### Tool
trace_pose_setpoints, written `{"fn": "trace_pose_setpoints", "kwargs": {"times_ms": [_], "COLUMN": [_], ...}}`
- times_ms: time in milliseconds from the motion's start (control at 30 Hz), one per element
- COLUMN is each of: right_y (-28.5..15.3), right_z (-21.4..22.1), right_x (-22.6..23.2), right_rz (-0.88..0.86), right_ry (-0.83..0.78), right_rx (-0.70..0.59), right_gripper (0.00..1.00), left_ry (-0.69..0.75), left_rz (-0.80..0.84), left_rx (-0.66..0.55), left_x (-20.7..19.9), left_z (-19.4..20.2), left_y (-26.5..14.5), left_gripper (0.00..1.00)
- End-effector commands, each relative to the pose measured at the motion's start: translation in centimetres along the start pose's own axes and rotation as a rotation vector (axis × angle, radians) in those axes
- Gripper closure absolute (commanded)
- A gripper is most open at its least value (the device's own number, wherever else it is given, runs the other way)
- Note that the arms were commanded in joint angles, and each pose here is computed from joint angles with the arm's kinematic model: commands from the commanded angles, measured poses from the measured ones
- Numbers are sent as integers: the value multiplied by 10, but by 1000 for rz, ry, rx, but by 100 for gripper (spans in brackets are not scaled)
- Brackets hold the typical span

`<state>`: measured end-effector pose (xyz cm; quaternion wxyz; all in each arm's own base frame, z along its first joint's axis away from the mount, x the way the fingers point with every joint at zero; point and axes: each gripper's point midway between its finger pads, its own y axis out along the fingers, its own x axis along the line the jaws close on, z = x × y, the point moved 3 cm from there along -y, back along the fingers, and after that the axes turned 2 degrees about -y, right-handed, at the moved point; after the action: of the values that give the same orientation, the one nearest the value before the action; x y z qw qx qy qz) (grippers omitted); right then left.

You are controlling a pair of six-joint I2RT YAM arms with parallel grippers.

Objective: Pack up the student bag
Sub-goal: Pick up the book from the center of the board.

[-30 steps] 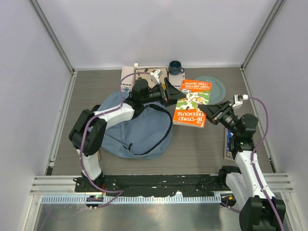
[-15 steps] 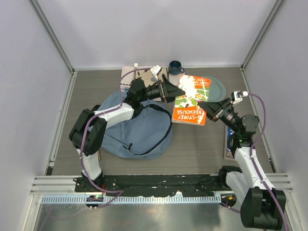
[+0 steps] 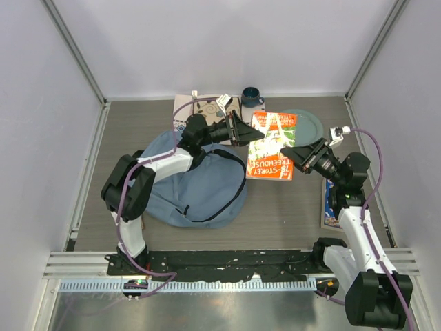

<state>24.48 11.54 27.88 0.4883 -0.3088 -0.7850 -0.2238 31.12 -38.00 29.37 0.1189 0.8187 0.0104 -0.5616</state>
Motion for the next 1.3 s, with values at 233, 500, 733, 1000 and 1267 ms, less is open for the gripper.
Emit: {"fn": "trace_pose_setpoints", "kwargs": {"times_ms": [233, 500, 733, 1000, 1267], "right_y": [-10, -19, -12, 32, 57], "right_z": [-26, -5, 18, 63, 64], "right_x": [-30, -38, -22, -19, -2], "right_rz": [366, 323, 173, 111, -12], "right_ry": [-139, -17, 47, 135, 112], "right_rx": [-112, -159, -139, -29, -17], "right_gripper": [26, 20, 18, 17, 16], "left_ry": [160, 175, 143, 117, 121], "left_rz": [-369, -471, -318, -227, -210], "left_rx": [-169, -488, -726, -796, -818], "left_x": [7, -12, -34, -51, -60], "left_z": [-15, -35, -48, -57, -58], "left_y": [-38, -78, -98, -100, -102], "left_gripper": [100, 100, 100, 100, 100]}}
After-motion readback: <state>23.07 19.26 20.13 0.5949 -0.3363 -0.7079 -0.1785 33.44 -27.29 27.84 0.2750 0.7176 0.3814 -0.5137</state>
